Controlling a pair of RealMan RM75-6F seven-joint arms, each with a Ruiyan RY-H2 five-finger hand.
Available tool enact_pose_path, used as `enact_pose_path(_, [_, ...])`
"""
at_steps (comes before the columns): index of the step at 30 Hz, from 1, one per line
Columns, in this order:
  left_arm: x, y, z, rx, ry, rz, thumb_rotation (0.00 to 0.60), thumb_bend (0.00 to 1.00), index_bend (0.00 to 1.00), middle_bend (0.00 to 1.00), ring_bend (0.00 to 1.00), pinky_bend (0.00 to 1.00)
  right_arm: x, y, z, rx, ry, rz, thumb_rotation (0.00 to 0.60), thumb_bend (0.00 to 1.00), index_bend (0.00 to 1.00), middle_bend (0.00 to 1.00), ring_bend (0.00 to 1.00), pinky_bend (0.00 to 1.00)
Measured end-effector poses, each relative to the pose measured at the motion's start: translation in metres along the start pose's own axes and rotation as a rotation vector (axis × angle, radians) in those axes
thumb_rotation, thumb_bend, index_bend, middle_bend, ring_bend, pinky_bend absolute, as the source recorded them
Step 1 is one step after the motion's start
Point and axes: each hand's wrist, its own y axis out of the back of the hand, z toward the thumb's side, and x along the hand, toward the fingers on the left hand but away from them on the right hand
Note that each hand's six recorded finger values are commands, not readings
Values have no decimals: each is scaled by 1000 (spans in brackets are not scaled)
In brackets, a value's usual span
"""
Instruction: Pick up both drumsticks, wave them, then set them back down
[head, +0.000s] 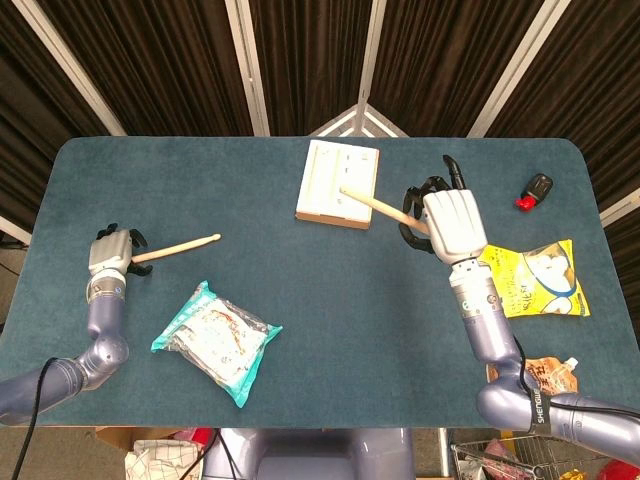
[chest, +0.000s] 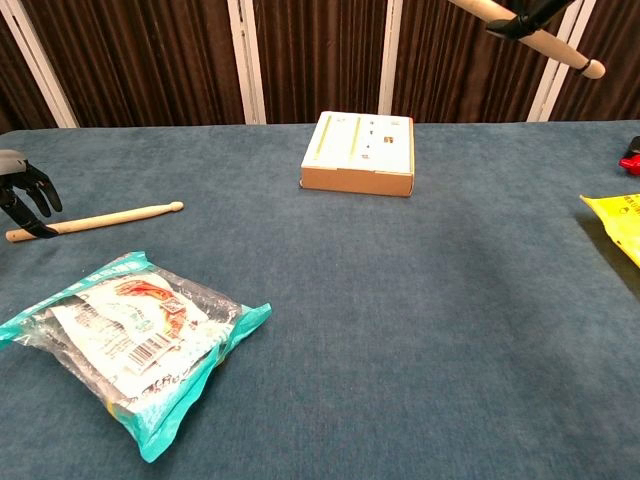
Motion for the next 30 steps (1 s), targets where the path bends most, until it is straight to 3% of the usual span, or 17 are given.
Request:
enact_pose_path(17, [1, -12, 32, 59, -6, 11, 600, 355, 440, 412, 0, 0, 2, 3, -6, 19, -6, -10, 600, 393, 789, 635, 342, 0])
enact_pose_path(30, [-1, -16, 38, 76, -9, 0, 600, 358, 510, 504, 0, 0, 3, 3, -12, 24, -14, -14, 600, 392, 794, 638, 345, 0])
